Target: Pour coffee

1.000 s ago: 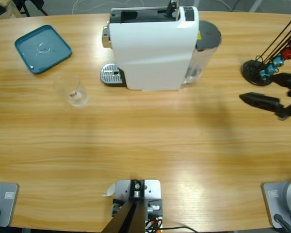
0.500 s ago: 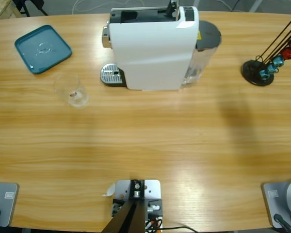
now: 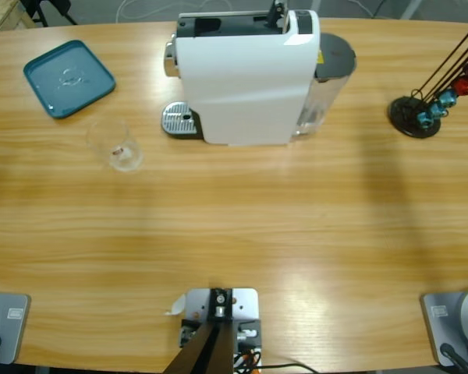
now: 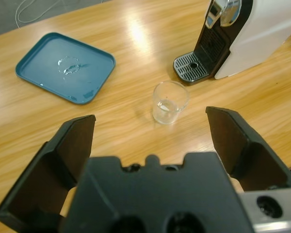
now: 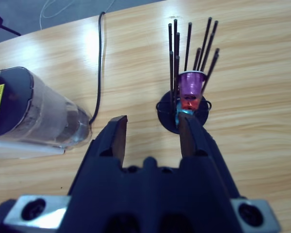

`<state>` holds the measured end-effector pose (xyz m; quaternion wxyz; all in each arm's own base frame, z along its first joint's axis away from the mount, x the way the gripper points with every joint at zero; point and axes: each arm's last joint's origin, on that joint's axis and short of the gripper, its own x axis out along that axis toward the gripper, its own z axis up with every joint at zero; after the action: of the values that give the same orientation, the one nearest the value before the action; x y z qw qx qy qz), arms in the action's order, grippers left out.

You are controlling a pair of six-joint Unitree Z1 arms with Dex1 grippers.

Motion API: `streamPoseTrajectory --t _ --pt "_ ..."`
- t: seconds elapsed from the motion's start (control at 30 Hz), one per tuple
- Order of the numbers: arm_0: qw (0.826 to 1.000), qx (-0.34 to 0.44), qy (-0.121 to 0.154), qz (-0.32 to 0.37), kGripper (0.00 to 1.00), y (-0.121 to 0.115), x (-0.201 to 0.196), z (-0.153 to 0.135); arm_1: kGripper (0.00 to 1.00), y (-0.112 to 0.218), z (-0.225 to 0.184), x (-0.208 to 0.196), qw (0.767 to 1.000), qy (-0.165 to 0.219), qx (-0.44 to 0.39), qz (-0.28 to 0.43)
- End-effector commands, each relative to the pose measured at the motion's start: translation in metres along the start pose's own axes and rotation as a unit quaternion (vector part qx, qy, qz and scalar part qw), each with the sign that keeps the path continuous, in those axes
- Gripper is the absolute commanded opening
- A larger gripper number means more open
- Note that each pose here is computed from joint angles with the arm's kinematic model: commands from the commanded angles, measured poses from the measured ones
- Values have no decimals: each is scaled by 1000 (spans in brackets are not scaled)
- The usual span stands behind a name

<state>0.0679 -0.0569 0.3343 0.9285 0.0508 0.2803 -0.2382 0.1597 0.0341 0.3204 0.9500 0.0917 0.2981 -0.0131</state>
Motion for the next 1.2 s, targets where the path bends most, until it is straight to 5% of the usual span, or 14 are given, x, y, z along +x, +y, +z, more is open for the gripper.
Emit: streamPoseTrajectory --t 0.03,1.2 --pt "1000 -7 1 -7 987 5 3 -30 426 -6 -8 27 999 35 -9 -30" --pt "1000 -9 -10 -16 987 3 10 -33 425 -19 -6 60 996 47 7 -78"
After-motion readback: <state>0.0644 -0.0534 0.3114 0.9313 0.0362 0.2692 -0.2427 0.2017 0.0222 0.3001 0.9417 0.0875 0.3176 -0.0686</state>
